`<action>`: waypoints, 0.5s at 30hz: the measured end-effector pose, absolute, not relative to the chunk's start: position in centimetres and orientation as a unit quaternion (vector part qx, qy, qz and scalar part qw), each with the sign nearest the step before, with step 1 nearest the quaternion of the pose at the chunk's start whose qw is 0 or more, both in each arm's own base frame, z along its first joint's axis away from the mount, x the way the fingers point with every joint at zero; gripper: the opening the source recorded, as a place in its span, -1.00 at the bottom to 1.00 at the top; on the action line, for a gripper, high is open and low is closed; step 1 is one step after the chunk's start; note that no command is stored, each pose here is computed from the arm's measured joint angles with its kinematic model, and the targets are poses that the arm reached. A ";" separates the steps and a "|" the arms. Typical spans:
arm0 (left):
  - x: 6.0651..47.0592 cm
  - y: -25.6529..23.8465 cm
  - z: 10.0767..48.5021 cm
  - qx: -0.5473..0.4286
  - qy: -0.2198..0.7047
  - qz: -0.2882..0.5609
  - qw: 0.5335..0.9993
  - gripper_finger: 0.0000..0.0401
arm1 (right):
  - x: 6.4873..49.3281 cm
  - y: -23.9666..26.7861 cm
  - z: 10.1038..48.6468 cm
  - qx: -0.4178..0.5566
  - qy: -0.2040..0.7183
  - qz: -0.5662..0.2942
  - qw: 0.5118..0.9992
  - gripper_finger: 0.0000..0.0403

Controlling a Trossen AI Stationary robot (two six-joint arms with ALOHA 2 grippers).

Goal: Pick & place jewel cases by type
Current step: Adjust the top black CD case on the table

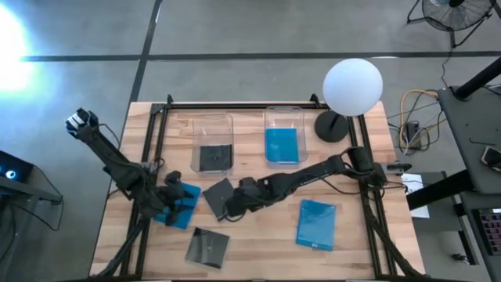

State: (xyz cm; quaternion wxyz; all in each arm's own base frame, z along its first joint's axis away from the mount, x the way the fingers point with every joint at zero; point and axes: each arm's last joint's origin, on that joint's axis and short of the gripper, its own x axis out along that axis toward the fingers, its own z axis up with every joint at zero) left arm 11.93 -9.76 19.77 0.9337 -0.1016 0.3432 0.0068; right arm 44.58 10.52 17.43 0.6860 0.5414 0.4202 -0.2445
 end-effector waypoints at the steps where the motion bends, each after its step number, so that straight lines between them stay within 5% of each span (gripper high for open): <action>1: 12.2 -9.7 19.4 -0.089 0.347 0.006 0.934 -0.25 | 44.4 10.8 17.2 0.537 0.425 -0.245 0.687 0.09; 7: 14.4 -7.5 17.8 -0.166 0.399 0.101 0.896 -0.32 | 43.5 13.0 16.8 0.532 0.440 -0.237 0.684 0.09; 15: 17.6 -6.1 18.0 -0.152 0.403 0.144 0.891 -0.94 | 42.9 14.9 16.8 0.543 0.413 -0.266 0.681 0.09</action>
